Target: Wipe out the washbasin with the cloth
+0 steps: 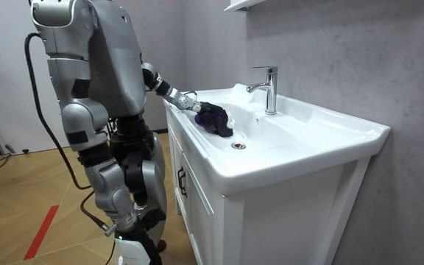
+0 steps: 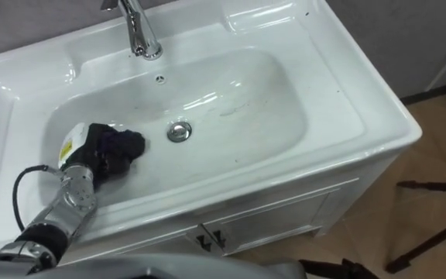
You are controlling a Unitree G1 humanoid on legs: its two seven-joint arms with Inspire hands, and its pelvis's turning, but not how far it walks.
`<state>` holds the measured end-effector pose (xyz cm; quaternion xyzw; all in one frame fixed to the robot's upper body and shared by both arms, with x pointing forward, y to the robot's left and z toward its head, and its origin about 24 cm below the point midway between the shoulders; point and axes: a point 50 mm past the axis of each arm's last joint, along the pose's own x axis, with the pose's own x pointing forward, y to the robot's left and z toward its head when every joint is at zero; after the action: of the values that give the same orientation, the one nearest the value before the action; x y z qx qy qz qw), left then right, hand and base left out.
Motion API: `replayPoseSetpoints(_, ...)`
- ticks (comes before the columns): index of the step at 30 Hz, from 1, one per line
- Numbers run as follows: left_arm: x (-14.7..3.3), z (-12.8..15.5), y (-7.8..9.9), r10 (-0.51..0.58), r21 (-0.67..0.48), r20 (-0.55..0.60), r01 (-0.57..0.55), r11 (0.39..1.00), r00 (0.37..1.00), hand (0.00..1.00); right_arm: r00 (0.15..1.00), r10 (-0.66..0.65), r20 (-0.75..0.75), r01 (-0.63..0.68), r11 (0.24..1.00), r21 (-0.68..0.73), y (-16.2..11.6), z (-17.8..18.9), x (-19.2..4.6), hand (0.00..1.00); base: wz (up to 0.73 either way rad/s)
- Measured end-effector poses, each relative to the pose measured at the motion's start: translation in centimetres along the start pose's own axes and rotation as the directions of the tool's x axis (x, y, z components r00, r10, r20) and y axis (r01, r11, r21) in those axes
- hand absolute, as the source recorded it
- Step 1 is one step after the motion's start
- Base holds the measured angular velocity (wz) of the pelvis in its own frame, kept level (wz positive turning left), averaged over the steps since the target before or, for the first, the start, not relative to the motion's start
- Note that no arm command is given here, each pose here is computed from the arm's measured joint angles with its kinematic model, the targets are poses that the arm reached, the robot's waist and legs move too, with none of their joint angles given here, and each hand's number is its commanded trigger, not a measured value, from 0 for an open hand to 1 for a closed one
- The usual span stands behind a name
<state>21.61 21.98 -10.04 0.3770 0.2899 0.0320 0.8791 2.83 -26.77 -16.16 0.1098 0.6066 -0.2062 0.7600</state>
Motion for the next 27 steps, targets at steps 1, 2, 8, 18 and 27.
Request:
replayPoseSetpoints(1, 0.2, 0.1, 0.1, -0.006, -0.017, -0.009, 0.006, 1.000, 1.000, 1.00, 1.000, 0.010, 0.001, -0.010, 1.000, 0.000, 0.3, 0.1, 0.1, 0.00, -0.08)
replayPoseSetpoints(2, 0.4, 0.3, 0.1, -0.011, -0.027, -0.013, 0.011, 1.000, 1.000, 1.00, 1.000, 0.013, 0.000, -0.013, 1.000, 0.001, 0.5, 0.0, 0.1, 0.00, -0.07)
replayPoseSetpoints(8, 2.3, 2.9, 1.6, -0.004, -0.073, -0.016, 0.003, 0.997, 1.000, 1.00, 1.000, 0.023, -0.020, -0.022, 0.999, 0.023, 1.2, 0.2, 0.3, 0.00, -0.09)
replayPoseSetpoints(18, 5.2, 7.5, 7.0, 0.079, -0.215, -0.049, -0.087, 0.973, 0.996, 1.00, 0.998, 0.044, -0.042, -0.047, 0.996, -0.071, 2.5, 1.6, 0.5, 0.00, -0.17)
replayPoseSetpoints(27, 5.8, 9.6, 9.1, 0.125, -0.266, -0.048, -0.133, 0.955, 0.991, 1.00, 0.996, 0.084, 0.006, -0.083, 0.991, -0.106, 4.7, 4.7, 0.6, 0.00, 0.00)
